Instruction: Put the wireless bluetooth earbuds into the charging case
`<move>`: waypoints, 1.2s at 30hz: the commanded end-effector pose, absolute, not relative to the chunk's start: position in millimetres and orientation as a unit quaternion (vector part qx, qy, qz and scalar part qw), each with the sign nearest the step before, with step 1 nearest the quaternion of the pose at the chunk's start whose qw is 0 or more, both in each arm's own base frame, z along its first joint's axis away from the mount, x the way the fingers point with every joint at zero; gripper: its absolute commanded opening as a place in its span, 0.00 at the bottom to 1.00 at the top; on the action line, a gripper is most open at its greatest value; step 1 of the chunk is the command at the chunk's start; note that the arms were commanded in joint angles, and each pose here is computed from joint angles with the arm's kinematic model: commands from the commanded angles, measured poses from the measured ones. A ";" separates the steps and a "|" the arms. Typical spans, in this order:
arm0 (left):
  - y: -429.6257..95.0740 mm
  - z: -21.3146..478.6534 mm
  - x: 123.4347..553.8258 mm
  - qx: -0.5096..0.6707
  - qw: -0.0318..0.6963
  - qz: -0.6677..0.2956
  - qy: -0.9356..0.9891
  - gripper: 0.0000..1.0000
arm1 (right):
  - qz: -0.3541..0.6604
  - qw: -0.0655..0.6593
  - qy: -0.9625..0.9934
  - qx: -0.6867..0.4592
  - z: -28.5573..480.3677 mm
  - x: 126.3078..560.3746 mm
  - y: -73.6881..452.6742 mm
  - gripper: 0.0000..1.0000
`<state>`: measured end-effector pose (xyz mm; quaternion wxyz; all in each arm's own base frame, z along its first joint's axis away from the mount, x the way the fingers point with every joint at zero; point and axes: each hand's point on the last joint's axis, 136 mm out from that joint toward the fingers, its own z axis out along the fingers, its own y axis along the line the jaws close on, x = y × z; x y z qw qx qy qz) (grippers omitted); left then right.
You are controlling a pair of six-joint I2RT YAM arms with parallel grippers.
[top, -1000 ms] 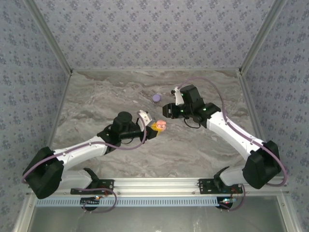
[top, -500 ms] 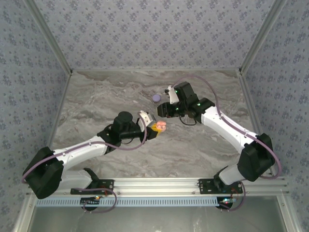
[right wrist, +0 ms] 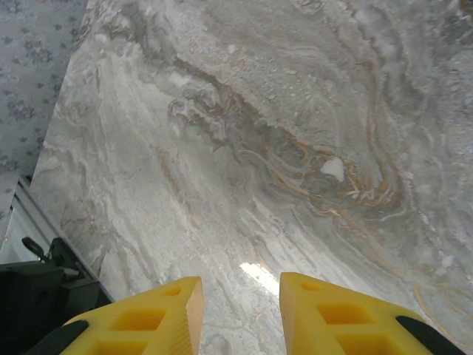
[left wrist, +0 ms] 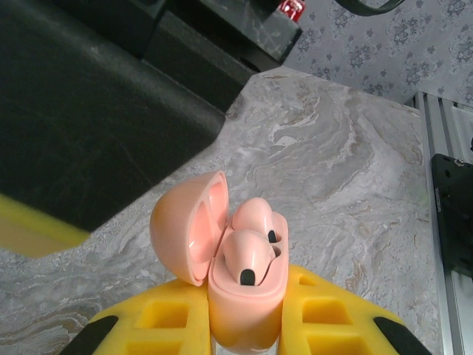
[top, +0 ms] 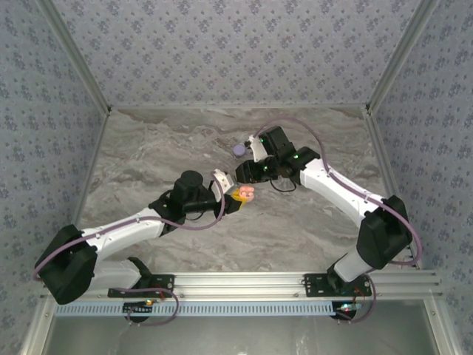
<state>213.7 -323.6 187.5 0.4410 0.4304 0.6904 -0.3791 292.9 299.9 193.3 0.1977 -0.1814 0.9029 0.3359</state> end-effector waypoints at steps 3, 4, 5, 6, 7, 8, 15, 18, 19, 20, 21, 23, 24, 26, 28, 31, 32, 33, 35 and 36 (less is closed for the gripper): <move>-327.7 211.1 219.0 0.431 0.470 -0.373 0.674 0.07 | 0.350 0.162 0.897 -0.214 192.5 277.9 311.6 0.34; -327.4 211.3 219.7 0.430 0.471 -0.372 0.674 0.06 | 0.351 0.160 0.897 -0.215 191.7 277.0 312.1 0.33; -327.1 211.3 220.4 0.428 0.472 -0.370 0.676 0.06 | 0.350 0.160 0.897 -0.216 191.4 276.5 312.2 0.32; -326.8 210.2 221.1 0.427 0.472 -0.368 0.678 0.06 | 0.350 0.159 0.897 -0.216 190.9 275.9 312.2 0.32; -326.3 209.9 222.1 0.425 0.473 -0.366 0.680 0.06 | 0.349 0.161 0.897 -0.217 192.1 275.8 311.8 0.30; -325.7 209.5 223.5 0.423 0.474 -0.363 0.681 0.06 | 0.348 0.161 0.897 -0.218 192.3 275.7 311.4 0.30; -319.6 201.8 234.5 0.402 0.478 -0.337 0.704 0.05 | 0.344 0.167 0.898 -0.220 196.9 274.4 308.3 0.25; -317.3 198.1 239.4 0.391 0.479 -0.328 0.715 0.05 | 0.344 0.170 0.896 -0.222 198.5 273.9 307.9 0.23; -317.1 197.8 240.3 0.389 0.479 -0.327 0.716 0.05 | 0.344 0.171 0.897 -0.221 199.0 274.1 307.5 0.24; -316.7 197.6 242.0 0.386 0.480 -0.325 0.718 0.05 | 0.343 0.171 0.897 -0.221 198.5 273.8 307.2 0.23; -316.4 197.0 243.1 0.382 0.481 -0.323 0.720 0.05 | 0.343 0.172 0.897 -0.221 199.0 274.2 307.1 0.23; -315.5 195.5 245.0 0.378 0.480 -0.320 0.724 0.05 | 0.342 0.172 0.897 -0.221 198.2 274.1 306.8 0.23; -315.4 195.9 245.5 0.376 0.480 -0.320 0.725 0.05 | 0.341 0.172 0.897 -0.222 198.3 274.1 306.7 0.23; -316.0 195.8 246.1 0.375 0.479 -0.321 0.726 0.05 | 0.335 0.164 0.902 -0.219 195.3 270.7 302.8 0.23; -316.0 194.9 247.0 0.373 0.477 -0.321 0.728 0.05 | 0.331 0.166 0.903 -0.218 195.4 271.4 301.3 0.23; -314.7 192.7 250.5 0.364 0.476 -0.317 0.736 0.05 | 0.312 0.184 0.909 -0.209 196.0 277.2 295.1 0.26; -313.8 191.8 253.0 0.357 0.476 -0.315 0.740 0.05 | 0.302 0.190 0.911 -0.204 195.8 279.8 291.4 0.27; -312.3 191.0 255.8 0.348 0.476 -0.313 0.745 0.06 | 0.294 0.196 0.914 -0.201 195.4 282.0 288.4 0.27; -309.1 187.1 261.8 0.330 0.472 -0.311 0.756 0.06 | 0.273 0.210 0.919 -0.190 194.5 287.0 280.2 0.30; -308.0 185.9 264.2 0.322 0.470 -0.310 0.761 0.07 | 0.262 0.216 0.923 -0.182 193.0 290.2 275.6 0.31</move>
